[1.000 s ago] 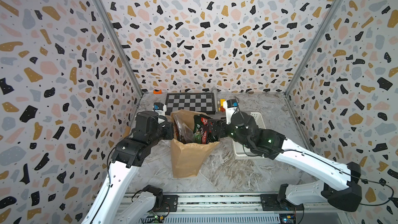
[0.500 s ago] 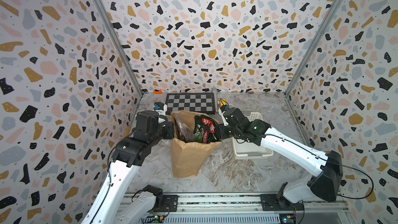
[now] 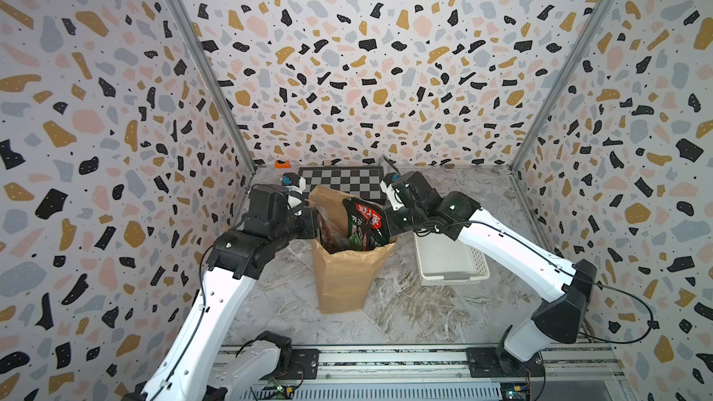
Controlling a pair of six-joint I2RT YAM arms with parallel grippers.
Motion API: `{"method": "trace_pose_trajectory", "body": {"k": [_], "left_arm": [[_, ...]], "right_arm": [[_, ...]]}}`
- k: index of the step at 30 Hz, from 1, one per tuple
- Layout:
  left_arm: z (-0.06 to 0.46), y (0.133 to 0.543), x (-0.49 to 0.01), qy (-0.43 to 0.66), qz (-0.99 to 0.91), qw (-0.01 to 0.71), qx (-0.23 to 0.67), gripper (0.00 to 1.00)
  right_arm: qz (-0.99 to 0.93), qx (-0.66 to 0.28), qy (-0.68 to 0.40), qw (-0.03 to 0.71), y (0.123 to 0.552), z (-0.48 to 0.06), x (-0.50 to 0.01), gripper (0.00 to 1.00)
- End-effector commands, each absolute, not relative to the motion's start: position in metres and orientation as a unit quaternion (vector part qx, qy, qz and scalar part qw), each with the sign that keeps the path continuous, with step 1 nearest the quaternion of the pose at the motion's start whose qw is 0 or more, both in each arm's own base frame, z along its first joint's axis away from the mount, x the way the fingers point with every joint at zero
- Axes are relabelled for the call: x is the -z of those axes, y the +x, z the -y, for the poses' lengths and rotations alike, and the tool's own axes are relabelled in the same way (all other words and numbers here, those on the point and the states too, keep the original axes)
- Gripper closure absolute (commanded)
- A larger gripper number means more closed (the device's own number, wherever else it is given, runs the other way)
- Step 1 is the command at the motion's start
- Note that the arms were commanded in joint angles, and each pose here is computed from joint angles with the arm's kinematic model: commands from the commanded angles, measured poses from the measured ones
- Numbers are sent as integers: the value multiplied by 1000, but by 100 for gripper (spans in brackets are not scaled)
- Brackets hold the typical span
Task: Place the condiment packets inside the bag
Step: Adjust the paper bag at the center of the board, then reset both arms
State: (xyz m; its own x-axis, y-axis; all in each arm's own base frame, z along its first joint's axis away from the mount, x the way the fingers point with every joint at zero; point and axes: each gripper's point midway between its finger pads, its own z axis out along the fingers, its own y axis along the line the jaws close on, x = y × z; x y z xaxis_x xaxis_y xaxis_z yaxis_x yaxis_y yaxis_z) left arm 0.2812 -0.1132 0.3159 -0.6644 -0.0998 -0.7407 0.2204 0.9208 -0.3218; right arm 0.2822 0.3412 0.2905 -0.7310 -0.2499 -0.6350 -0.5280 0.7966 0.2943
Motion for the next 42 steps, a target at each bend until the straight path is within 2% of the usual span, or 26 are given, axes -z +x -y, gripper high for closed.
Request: {"method": "trace_pose_trajectory", "body": {"k": [1, 7, 11, 12, 13, 14, 16, 18, 20, 21, 23, 26, 28, 30, 35, 38, 42], "left_arm": [[135, 291, -366, 37, -844, 458, 276, 100], [156, 304, -331, 25, -852, 412, 323, 100], [160, 310, -304, 22, -868, 381, 317, 98], [159, 311, -302, 23, -871, 379, 312, 87], [157, 311, -303, 21, -871, 383, 307, 74], [154, 311, -307, 20, -869, 391, 302, 59], [147, 311, -321, 18, -861, 419, 288, 37], [136, 308, -340, 21, -850, 453, 266, 23], [122, 302, -361, 22, -838, 492, 236, 3], [114, 297, -371, 20, -830, 512, 220, 0], [95, 289, -387, 12, -814, 552, 181, 0], [64, 280, -394, -25, -791, 599, 123, 0], [46, 280, -379, -54, -788, 608, 81, 0], [26, 285, -350, -90, -792, 603, 28, 0], [3, 311, -267, -86, -793, 595, -98, 0], [11, 324, -227, -34, -784, 608, -119, 0], [32, 341, -195, 37, -780, 616, -102, 0]], "right_arm": [[-849, -276, -221, 394, 286, -334, -382, 100], [-873, -243, -207, 369, 296, -323, -343, 100], [-885, -243, -184, 352, 303, -311, -317, 100], [-885, -245, -183, 350, 302, -309, -315, 100], [-885, -247, -183, 351, 301, -308, -316, 96], [-883, -249, -183, 354, 300, -306, -319, 90], [-877, -253, -185, 363, 297, -301, -328, 78], [-869, -255, -189, 379, 292, -295, -341, 65], [-859, -254, -190, 403, 286, -284, -358, 53], [-853, -250, -192, 415, 283, -278, -365, 43], [-842, -236, -194, 445, 277, -260, -380, 29], [-827, -192, -188, 494, 269, -224, -396, 16], [-824, -152, -180, 515, 269, -199, -395, 7], [-824, -103, -170, 530, 268, -167, -387, 1], [-852, 43, -111, 510, 281, -72, -318, 1], [-867, 47, -66, 492, 294, -38, -259, 1], [-840, 56, -78, 535, 311, -32, -204, 1]]}}
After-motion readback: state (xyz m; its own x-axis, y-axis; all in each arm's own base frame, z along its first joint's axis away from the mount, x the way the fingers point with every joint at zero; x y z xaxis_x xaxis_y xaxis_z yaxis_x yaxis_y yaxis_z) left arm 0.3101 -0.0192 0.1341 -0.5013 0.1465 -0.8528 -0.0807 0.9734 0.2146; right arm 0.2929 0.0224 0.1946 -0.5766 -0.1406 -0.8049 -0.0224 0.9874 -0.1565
